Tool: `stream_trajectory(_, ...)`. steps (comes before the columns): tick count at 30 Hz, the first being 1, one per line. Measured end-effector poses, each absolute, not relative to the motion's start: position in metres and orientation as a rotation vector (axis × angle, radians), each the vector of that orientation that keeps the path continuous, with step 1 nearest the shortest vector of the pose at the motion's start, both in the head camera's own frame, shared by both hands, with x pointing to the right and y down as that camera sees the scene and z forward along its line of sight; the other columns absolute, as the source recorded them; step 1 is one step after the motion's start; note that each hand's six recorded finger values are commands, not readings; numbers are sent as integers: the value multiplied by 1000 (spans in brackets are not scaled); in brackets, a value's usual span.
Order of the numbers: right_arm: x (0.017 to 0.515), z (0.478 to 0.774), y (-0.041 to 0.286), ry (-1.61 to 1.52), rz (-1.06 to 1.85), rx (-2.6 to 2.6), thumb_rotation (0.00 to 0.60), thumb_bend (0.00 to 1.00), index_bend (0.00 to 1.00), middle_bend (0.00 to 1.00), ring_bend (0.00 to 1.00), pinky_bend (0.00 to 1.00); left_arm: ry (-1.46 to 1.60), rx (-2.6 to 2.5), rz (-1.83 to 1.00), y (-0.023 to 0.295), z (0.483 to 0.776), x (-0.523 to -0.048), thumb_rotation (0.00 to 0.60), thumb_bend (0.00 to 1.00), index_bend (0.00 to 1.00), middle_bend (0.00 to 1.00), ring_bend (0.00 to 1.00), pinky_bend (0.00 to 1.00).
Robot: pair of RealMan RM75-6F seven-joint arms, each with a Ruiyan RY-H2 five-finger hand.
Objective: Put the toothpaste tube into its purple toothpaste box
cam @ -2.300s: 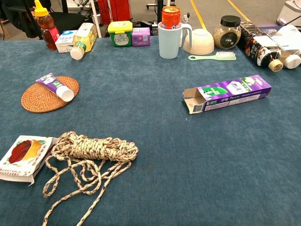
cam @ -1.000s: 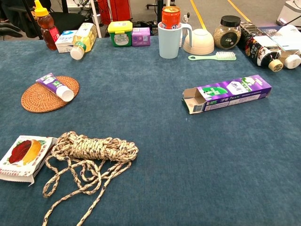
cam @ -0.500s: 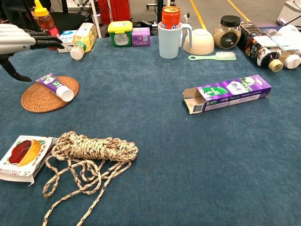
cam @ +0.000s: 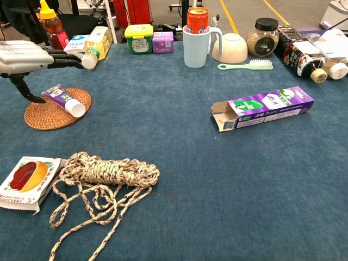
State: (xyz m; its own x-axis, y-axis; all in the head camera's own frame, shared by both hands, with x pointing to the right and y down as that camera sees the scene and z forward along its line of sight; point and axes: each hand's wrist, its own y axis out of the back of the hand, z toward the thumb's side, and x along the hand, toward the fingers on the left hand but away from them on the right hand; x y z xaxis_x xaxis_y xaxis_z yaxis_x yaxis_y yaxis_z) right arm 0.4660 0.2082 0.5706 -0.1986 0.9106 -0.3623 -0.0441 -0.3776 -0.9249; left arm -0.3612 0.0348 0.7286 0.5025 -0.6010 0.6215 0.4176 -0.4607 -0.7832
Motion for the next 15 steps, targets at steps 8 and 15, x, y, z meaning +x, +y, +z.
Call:
stream_trajectory(8,467,571,207,-1091,1673,-1329,600,0,2,0,0,6,140,-1675,-1183,35,735,-350,600,280,193,0,8,184)
stream_trajectory(15,469,569,206,-1097,1674,-1325,600,0,3,0,0,6,133,-1671,-1195,35,738,-347,600,310,258,6,43,242)
